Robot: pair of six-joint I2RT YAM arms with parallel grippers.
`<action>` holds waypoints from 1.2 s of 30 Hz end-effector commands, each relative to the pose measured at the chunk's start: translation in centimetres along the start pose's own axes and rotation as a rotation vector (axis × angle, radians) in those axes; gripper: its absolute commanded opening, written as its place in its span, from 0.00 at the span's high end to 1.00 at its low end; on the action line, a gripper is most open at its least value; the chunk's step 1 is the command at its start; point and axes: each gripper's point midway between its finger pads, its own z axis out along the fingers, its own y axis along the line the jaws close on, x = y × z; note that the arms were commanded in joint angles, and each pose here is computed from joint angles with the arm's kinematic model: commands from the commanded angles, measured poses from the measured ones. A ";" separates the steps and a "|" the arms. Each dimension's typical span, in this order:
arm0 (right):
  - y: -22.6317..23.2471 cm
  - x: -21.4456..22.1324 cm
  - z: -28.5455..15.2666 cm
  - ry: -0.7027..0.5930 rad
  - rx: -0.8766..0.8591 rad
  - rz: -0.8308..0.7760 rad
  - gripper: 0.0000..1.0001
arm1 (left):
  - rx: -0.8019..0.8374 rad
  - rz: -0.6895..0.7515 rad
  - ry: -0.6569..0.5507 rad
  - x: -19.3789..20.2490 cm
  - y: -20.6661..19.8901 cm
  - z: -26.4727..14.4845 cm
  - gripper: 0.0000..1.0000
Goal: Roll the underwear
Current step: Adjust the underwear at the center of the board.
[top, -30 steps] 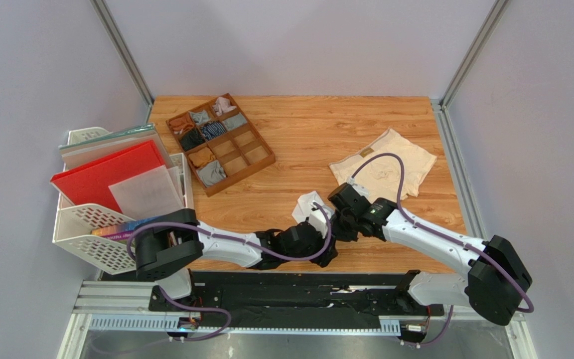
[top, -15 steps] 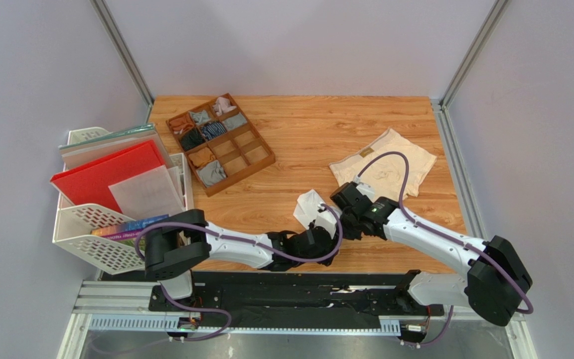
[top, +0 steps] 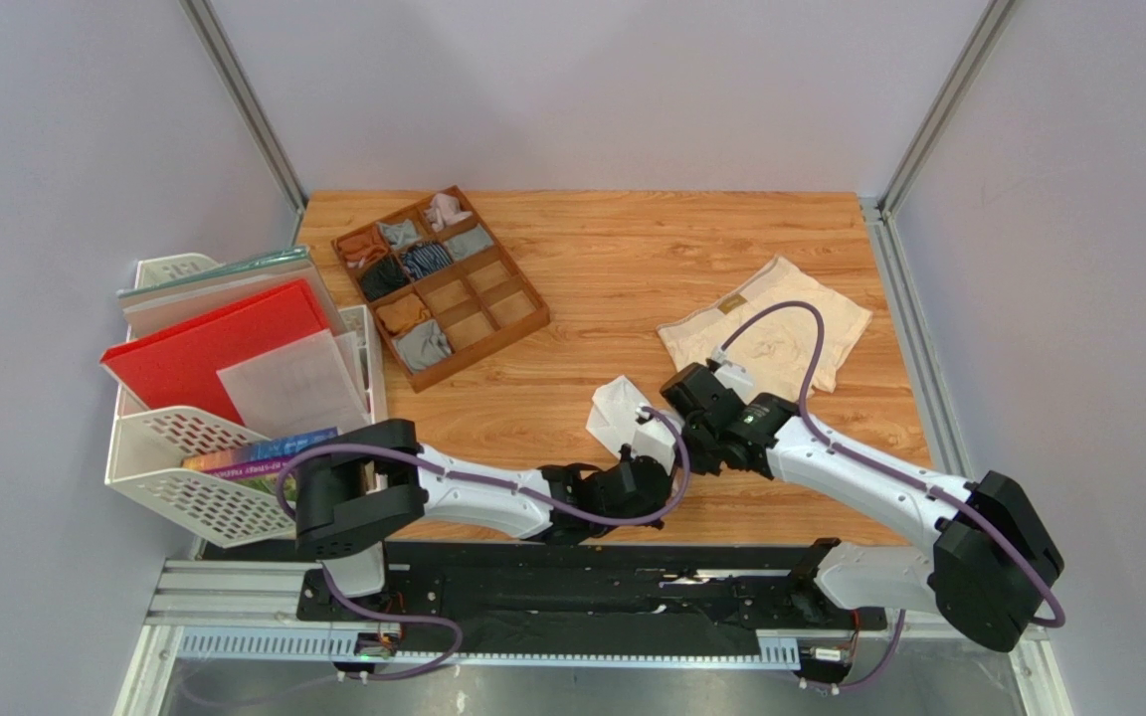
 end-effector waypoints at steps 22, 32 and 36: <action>-0.2 -2.1 -1.0 -0.036 0.007 -0.027 1.00 | -0.016 0.013 0.034 -1.5 6.3 -1.3 0.54; -1.4 -2.7 -0.2 0.016 0.037 -0.030 1.00 | 0.042 0.025 -0.009 -5.9 5.5 0.6 0.51; -2.5 -2.7 0.3 0.029 0.064 -0.033 1.00 | 0.097 0.006 -0.027 -6.9 4.1 2.4 0.50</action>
